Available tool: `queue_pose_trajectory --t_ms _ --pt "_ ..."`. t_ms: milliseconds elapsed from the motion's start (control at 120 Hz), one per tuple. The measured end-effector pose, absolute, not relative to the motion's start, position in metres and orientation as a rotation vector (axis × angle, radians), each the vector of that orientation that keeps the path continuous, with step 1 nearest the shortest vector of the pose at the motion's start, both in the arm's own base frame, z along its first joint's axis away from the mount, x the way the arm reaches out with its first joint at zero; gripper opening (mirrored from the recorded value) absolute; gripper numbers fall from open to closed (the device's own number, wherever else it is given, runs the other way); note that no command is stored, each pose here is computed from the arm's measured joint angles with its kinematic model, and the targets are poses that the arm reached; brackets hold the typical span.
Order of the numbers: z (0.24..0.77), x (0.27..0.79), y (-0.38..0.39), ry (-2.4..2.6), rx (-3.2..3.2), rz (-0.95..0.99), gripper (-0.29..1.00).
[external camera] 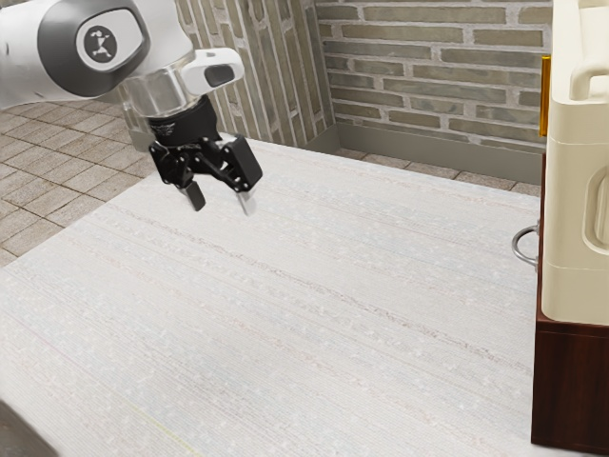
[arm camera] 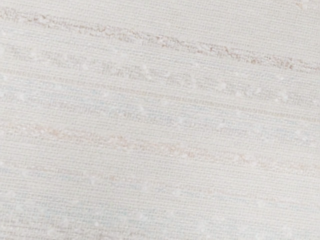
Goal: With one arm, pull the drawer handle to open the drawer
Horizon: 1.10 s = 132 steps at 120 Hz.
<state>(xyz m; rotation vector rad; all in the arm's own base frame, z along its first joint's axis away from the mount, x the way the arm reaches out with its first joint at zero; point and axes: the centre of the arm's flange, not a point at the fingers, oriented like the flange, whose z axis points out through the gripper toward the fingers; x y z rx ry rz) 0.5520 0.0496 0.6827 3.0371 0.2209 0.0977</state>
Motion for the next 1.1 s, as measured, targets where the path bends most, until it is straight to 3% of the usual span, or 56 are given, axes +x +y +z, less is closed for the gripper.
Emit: queue_pose_trajectory --t_ms 150,250,333,783,1000,1100 --pt "0.689 0.552 0.044 0.207 3.038 0.117 0.70" --pt "0.790 0.521 0.046 0.230 3.017 0.389 0.70" --pt "0.817 0.505 0.049 0.326 2.994 0.436 0.70" --pt "0.722 0.575 0.029 0.670 2.668 0.143 0.68" --pt "0.666 0.633 0.014 0.690 2.530 0.201 0.67" --pt "0.635 0.662 -0.020 0.614 2.504 0.200 0.60"
